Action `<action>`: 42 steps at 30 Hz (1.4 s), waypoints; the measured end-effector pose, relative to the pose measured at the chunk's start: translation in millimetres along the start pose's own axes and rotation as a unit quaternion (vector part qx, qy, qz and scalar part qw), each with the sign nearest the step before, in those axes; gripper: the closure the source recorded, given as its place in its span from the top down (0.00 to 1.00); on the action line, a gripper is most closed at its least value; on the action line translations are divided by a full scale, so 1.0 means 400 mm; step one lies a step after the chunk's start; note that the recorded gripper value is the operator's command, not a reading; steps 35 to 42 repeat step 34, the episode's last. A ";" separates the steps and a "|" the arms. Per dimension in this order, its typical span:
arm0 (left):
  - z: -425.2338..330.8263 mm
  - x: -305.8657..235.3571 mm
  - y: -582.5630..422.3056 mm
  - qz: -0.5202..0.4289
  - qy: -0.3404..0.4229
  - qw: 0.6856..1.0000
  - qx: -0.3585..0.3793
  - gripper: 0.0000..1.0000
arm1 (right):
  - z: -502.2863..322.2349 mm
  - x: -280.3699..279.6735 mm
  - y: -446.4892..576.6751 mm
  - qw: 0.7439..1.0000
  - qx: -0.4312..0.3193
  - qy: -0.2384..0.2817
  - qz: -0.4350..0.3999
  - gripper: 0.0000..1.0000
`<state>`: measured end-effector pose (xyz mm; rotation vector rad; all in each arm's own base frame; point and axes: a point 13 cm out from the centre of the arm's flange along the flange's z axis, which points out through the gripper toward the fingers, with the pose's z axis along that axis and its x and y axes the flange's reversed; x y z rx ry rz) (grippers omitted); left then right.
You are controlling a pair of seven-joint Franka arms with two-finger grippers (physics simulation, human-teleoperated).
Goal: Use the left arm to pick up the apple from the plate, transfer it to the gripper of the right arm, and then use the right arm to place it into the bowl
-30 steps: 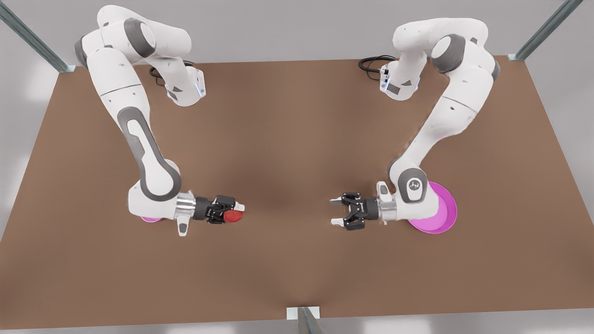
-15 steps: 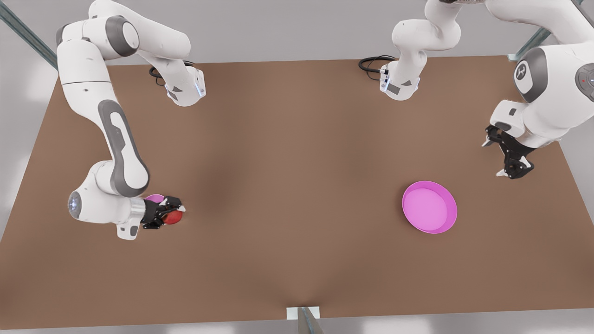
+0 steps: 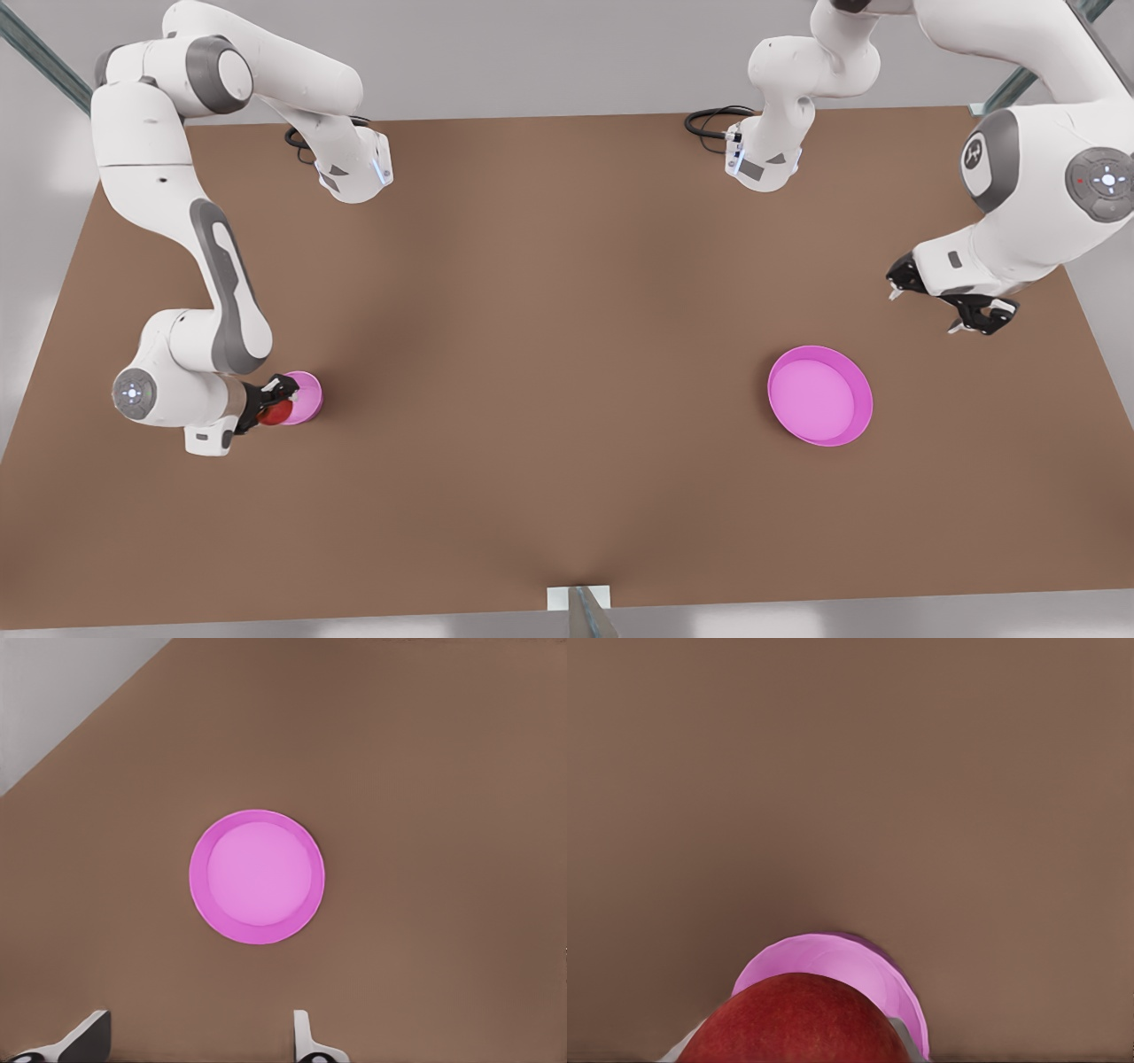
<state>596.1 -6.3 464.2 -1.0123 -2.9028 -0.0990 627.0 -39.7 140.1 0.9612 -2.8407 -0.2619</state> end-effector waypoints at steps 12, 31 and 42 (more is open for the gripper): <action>0.026 -0.007 0.002 -0.135 0.008 0.991 0.004 1.00 | 0.116 0.093 0.010 0.999 -0.019 0.034 0.012 1.00; 0.020 -0.062 0.017 -0.225 -0.006 0.974 0.006 1.00 | -0.786 -0.047 0.310 0.982 0.146 -0.084 0.082 1.00; 0.020 -0.065 0.018 -0.232 -0.007 0.973 0.006 1.00 | -0.786 -0.056 0.260 0.979 0.132 -0.075 0.135 1.00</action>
